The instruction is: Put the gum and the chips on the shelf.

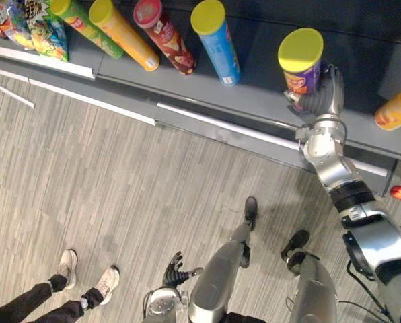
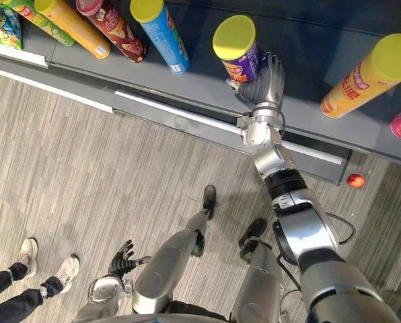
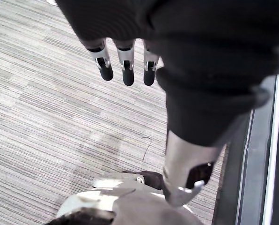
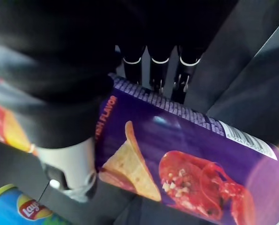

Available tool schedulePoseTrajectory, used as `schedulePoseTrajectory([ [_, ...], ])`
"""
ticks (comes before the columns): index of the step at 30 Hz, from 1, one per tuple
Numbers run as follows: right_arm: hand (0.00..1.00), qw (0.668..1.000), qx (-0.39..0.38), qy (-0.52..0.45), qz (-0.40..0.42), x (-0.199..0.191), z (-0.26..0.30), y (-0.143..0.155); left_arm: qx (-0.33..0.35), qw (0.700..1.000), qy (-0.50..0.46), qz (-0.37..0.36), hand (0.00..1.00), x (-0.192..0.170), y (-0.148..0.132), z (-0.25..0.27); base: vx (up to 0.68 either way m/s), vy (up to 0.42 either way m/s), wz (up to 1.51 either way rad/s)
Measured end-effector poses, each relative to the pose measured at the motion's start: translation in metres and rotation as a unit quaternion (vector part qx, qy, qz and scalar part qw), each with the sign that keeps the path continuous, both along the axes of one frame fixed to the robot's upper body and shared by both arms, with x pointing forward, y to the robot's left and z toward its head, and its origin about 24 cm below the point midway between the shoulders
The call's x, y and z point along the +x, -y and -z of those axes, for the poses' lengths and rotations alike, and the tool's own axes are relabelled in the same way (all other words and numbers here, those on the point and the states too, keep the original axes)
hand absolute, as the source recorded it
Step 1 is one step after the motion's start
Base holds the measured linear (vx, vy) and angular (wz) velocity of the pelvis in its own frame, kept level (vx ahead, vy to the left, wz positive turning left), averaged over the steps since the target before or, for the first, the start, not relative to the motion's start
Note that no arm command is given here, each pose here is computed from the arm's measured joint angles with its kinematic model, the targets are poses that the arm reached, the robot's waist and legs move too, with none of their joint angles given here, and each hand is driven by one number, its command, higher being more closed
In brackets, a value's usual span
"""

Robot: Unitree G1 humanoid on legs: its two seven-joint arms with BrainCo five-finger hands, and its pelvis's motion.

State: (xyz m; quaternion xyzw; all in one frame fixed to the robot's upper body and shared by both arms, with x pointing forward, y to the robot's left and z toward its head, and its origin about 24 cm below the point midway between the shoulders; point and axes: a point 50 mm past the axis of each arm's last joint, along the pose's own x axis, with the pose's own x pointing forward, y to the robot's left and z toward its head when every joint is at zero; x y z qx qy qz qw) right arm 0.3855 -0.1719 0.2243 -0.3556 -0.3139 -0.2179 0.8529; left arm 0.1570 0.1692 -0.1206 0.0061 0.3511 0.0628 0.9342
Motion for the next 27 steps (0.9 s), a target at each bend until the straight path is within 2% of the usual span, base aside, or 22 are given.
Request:
schedulePoseTrajectory([
  [19,1.0,1.0,0.025,0.006,-0.006,0.0,0.0004,-0.006,-0.002,1.0,-0.002,0.004,0.0,-0.0005,0.0035,0.001,0.0,-0.04,0.0],
  [20,0.0,1.0,0.025,0.006,-0.006,0.0,0.0004,-0.006,-0.002,1.0,-0.002,0.004,0.0,-0.0005,0.0035,0.001,0.02,-0.044,0.0],
  [27,0.0,1.0,0.028,0.012,-0.005,-0.0005,-0.0004,-0.0054,-0.001,1.0,-0.003,0.006,0.0,-0.0004,0.0036,0.0013,0.01,-0.044,0.01],
])
